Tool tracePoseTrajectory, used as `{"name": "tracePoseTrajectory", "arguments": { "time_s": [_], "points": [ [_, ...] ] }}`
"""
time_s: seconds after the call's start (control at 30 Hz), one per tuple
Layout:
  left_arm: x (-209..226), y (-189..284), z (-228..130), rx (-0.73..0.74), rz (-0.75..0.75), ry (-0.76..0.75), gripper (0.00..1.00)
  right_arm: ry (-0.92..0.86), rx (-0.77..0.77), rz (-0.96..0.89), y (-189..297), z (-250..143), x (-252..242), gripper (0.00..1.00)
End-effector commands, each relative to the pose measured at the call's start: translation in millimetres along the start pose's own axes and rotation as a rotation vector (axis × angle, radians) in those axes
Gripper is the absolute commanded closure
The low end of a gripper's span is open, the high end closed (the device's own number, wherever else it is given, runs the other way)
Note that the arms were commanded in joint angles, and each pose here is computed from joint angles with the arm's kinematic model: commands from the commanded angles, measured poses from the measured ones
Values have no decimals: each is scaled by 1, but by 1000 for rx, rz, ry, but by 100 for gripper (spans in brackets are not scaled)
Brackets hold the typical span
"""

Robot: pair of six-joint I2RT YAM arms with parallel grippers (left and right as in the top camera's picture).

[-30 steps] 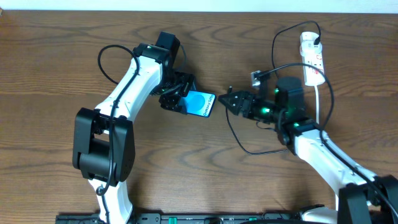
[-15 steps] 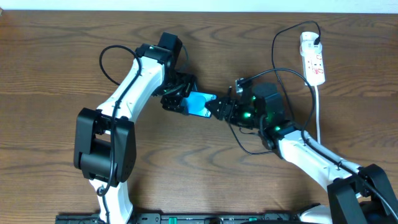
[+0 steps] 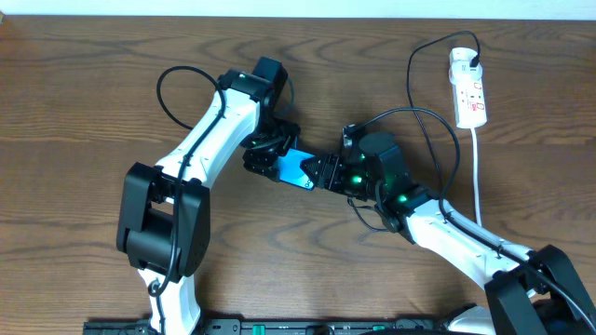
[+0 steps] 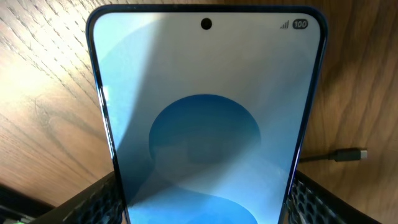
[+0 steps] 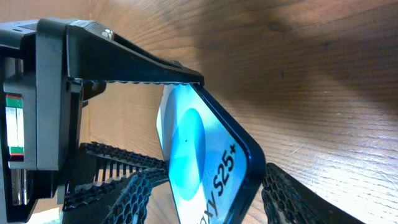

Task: Plug charger to phone and switch on socket
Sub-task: 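Grasp the phone's bottom edge with the right gripper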

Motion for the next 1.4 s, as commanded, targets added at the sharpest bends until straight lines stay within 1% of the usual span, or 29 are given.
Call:
{"name": "tracePoseTrajectory", "arguments": {
  "time_s": [0.0, 0.1, 0.23, 0.43, 0.63, 0.7, 0.9, 1.1, 1.27, 1.37],
  "points": [
    [-1, 9, -6, -45, -15, -34, 93, 9, -10, -24, -9, 0, -2, 44],
    [-2, 9, -9, -44, -15, -40, 93, 9, 12, 12, -14, -1, -1, 46],
    [-2, 9, -10, -28, -17, -40, 93, 4, 10, 31, -16, 1, 0, 46],
    [-8, 9, -18, 87, -68, -52, 93, -3, 13, 54, -16, 1, 3, 46],
    [-10, 10, -23, 168, -91, -58, 93, -16, 9, 65, -16, 2, 5, 46],
    [-10, 10, -24, 172, -91, -58, 93, -16, 9, 65, -16, 2, 5, 47],
    [-10, 10, -24, 172, -91, -57, 93, -16, 8, 65, -16, 2, 5, 60],
    [-10, 10, -24, 171, -91, -58, 93, -16, 8, 65, -16, 2, 5, 68],
    [-10, 10, -24, 171, -91, -57, 93, -16, 9, 65, -16, 2, 5, 77],
    [-10, 10, -23, 168, -91, -58, 93, -16, 9, 65, -16, 2, 5, 80]
  ]
}}
Point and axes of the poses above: each gripper's point midway between its finger pads, its own y axis back along the fingers, its own x axis along the line the jaws close on, z = x × y, the point moved 10 cm from there along y, back along the fingers, and after that the axes turned 7 degrees about -y, right-handed, at the moved point
